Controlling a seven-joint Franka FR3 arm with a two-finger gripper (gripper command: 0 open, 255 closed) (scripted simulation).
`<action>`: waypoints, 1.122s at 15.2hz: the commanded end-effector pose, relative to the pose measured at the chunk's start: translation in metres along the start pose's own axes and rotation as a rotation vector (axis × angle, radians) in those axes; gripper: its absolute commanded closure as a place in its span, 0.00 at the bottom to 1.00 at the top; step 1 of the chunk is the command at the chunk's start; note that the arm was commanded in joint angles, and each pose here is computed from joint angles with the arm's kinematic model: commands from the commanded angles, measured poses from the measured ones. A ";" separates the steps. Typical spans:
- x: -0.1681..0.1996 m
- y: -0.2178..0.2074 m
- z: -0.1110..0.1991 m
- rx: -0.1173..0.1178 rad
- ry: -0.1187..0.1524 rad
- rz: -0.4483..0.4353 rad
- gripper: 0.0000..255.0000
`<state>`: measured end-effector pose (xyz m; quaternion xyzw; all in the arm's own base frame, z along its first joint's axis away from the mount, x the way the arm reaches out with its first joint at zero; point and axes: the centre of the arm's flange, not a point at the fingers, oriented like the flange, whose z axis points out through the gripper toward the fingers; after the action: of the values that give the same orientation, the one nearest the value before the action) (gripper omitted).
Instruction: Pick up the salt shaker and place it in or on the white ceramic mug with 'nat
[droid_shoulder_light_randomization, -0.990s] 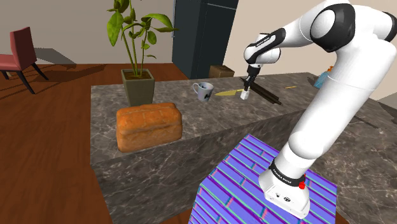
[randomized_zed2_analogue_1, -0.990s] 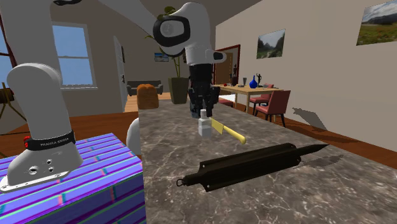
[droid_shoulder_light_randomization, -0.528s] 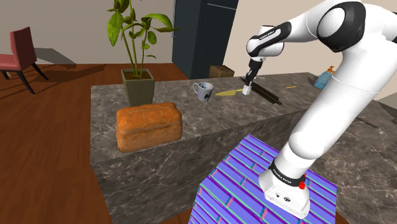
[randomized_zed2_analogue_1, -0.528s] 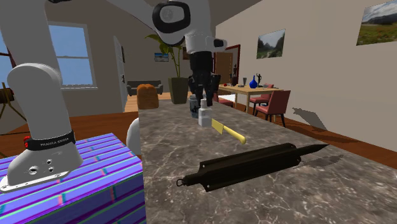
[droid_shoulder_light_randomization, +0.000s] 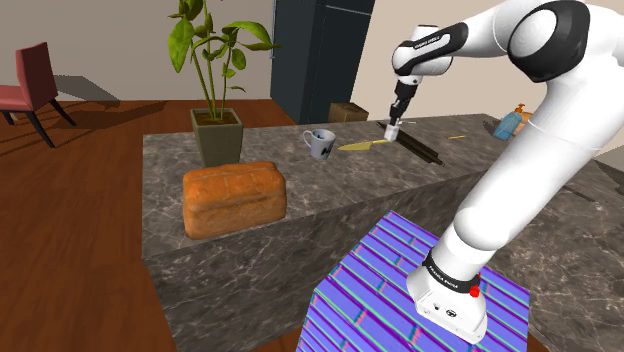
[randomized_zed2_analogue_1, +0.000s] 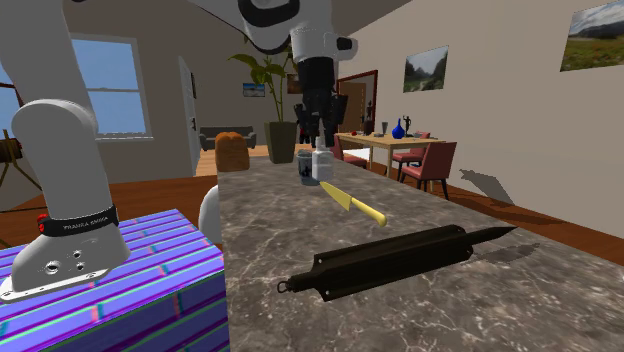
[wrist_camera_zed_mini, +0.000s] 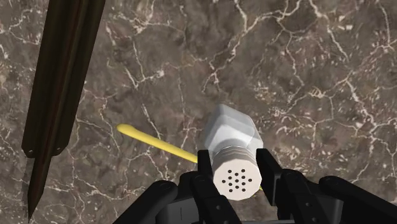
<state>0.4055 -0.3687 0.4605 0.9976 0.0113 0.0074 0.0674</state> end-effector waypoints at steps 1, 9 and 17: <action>0.000 0.001 -0.010 0.000 0.000 0.000 1.00; 0.000 0.007 -0.052 0.000 0.000 0.000 1.00; 0.027 -0.018 -0.084 0.000 0.000 0.000 1.00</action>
<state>0.4248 -0.3460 0.5405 0.9976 0.0120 0.0071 0.0673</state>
